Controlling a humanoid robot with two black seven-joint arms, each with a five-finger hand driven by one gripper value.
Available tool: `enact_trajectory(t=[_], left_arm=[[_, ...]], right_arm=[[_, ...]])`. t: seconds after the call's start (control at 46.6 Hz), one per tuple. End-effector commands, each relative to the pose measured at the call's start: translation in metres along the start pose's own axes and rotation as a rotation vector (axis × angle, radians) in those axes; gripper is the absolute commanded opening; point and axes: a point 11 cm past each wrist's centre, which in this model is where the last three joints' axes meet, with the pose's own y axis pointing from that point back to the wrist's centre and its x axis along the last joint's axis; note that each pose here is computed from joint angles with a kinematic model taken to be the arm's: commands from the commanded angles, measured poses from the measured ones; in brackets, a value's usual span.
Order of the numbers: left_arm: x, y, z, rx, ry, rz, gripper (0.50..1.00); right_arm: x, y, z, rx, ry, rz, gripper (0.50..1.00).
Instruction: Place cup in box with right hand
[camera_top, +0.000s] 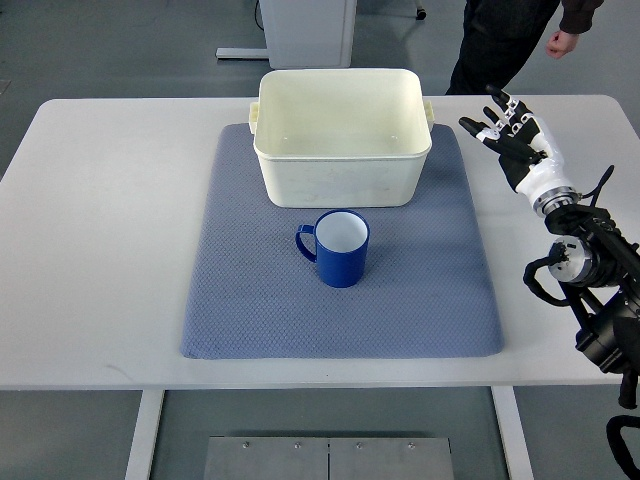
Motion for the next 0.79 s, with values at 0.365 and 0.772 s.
enact_trajectory(t=[0.365, 0.772], left_arm=[[-0.0004, -0.0004, 0.0047, -0.01, -0.01, -0.001, 1.0], [0.0001, 0.0002, -0.0016, 0.001, -0.006, 0.0, 1.0]], right_arm=[[0.0, 0.0005, 0.001, -0.002, 0.0, 0.0, 1.0], [0.0028, 0.0008, -0.0021, 0.008, 0.006, 0.003, 1.0]])
